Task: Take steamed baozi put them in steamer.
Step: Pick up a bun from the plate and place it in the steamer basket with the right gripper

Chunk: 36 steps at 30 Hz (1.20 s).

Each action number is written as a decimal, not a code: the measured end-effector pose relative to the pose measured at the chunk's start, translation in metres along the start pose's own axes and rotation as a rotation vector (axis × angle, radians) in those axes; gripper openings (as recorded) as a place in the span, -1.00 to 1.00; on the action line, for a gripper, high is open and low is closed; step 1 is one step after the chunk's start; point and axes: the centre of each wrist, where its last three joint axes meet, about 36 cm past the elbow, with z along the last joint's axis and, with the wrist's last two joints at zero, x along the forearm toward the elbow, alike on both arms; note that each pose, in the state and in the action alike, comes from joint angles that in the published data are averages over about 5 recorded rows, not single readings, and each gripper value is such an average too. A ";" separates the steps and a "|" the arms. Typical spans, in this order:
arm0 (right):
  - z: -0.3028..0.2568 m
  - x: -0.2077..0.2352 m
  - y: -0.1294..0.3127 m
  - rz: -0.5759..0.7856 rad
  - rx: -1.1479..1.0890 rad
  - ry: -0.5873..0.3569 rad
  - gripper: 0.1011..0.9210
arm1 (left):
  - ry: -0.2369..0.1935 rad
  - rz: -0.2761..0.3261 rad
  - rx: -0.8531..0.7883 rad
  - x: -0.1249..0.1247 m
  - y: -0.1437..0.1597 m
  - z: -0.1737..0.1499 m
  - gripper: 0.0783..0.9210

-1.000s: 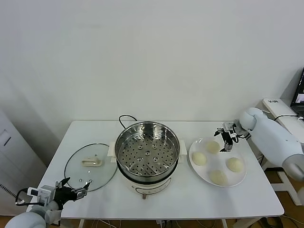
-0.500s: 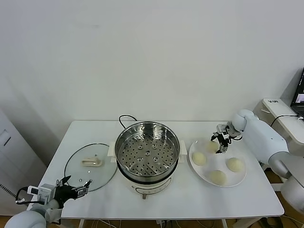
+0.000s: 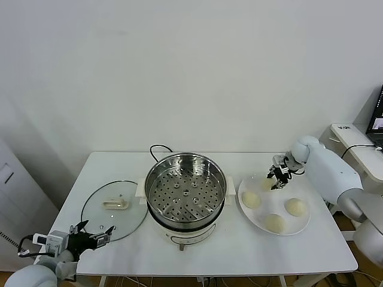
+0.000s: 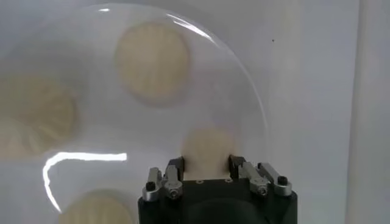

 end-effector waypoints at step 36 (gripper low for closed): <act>-0.292 0.129 -0.100 0.079 1.217 -0.238 -0.09 | -0.008 0.014 0.009 0.000 -0.005 0.001 0.77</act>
